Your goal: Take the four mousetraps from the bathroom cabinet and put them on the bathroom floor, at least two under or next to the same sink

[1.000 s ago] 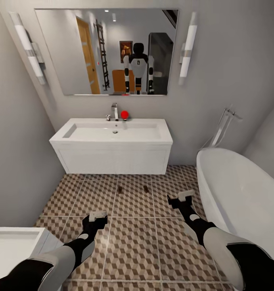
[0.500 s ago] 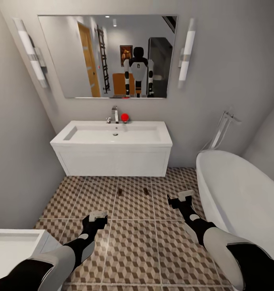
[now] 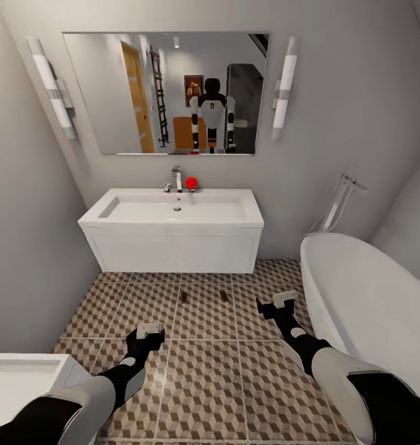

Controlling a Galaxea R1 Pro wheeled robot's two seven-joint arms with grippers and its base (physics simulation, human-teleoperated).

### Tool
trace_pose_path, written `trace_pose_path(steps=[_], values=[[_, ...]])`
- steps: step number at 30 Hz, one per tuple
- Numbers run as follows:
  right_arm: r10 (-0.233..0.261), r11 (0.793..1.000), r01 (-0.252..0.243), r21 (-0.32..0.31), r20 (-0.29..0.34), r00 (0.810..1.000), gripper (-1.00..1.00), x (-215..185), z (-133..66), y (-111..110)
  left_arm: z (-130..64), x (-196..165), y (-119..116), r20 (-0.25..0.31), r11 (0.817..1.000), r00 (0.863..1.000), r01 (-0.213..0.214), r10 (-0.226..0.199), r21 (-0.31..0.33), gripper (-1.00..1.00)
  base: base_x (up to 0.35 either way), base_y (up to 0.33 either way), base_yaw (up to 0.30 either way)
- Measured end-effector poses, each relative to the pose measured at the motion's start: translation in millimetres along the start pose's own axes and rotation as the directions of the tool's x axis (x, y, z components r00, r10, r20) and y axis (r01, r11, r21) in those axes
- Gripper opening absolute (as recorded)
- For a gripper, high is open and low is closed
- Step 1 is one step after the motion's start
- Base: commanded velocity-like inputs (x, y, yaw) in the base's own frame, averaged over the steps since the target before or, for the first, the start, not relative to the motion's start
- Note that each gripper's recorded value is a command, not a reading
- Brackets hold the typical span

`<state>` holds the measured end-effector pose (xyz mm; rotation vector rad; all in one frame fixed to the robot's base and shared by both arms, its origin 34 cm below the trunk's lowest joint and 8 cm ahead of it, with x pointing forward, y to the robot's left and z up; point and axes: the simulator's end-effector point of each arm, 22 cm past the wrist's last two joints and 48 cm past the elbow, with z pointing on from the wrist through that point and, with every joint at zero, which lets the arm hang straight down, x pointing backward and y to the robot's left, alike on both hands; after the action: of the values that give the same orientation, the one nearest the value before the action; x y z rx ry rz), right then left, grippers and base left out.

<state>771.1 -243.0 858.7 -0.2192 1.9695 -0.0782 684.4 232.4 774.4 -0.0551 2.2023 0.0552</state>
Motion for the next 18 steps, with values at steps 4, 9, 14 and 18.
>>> trace_pose_path(steps=[4,9,14,18], values=[[0.000,1.000,0.000,0.002,0.005,1.000,1.00,-3.3,-0.7,-1.1,-0.8,-3.1,-0.1,0.005,1.000,1.000,0.000,0.000,0.000,1.00,0.000,0.000,0.000],[-0.001,1.000,0.001,0.004,0.011,1.000,1.00,-7.3,-1.6,-2.5,-1.8,-6.9,0.0,0.011,1.000,1.000,0.001,-0.001,0.000,1.00,0.000,0.000,0.000],[-0.001,1.000,0.001,0.006,0.017,1.000,1.00,-11.5,-2.5,-3.3,-2.9,-10.8,-0.1,0.018,1.000,1.000,0.001,-0.001,0.001,1.00,0.000,0.000,0.000],[-0.001,1.000,0.001,0.006,0.023,1.000,1.00,-14.9,-3.2,-3.3,-3.7,-13.8,-0.1,0.023,1.000,1.000,0.001,-0.001,0.001,1.00,0.000,0.000,0.000]])
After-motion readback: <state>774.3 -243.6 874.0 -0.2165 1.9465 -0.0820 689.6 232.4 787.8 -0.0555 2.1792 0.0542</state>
